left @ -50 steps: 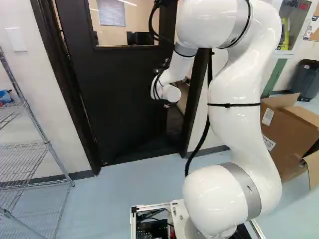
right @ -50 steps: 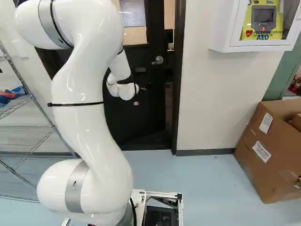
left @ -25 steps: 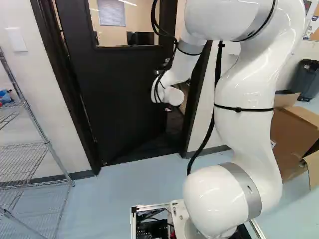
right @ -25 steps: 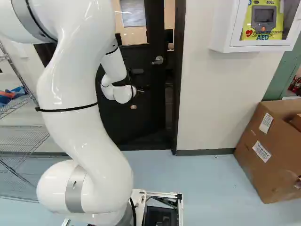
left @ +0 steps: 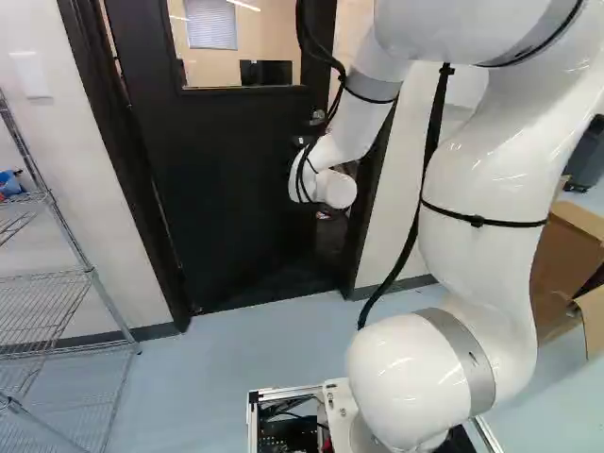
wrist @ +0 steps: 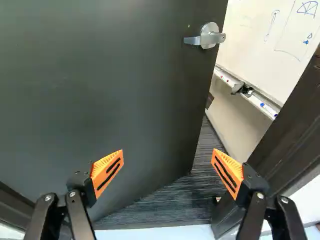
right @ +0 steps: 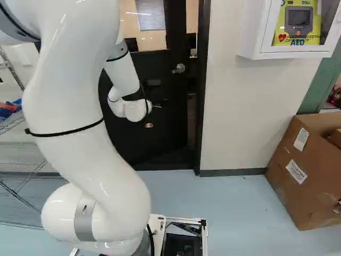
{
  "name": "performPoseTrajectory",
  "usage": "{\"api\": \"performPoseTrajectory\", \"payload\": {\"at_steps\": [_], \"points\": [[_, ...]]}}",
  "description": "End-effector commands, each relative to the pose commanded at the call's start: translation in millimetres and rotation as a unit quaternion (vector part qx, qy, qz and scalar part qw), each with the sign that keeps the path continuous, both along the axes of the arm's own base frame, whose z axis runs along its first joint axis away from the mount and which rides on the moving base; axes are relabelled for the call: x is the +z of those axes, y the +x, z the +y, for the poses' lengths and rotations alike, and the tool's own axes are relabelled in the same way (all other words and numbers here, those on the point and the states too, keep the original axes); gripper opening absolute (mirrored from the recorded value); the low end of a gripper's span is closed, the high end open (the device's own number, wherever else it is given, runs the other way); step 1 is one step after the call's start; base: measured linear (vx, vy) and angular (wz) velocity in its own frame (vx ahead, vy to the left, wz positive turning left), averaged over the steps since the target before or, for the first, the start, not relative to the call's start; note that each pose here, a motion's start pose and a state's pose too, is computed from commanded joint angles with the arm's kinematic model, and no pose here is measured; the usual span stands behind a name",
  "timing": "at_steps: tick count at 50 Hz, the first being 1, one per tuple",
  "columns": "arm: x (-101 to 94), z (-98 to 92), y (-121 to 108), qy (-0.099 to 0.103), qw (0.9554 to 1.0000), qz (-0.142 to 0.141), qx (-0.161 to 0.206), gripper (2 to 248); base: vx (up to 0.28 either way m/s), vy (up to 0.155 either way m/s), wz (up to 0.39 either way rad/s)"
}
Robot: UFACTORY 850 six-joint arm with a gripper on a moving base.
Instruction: Open the door and move inside
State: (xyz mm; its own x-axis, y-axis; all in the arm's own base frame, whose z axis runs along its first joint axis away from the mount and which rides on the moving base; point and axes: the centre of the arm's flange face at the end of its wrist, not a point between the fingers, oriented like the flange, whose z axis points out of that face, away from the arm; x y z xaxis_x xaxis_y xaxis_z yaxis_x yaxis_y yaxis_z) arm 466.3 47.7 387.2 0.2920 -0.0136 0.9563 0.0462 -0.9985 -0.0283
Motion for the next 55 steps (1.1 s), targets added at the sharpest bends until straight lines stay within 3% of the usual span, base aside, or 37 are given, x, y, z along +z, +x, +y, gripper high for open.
{"api": "performPoseTrajectory", "payload": {"at_steps": [24, 55], "points": [[1.7, -7.6, -49.6, -0.002, 1.0000, 0.006, 0.000, 247, 0.000, 0.000, 0.000], [0.8, -34.7, -107.8, -0.002, 0.9995, 0.008, -0.029, 247, 0.000, 0.000, 0.000]]}}
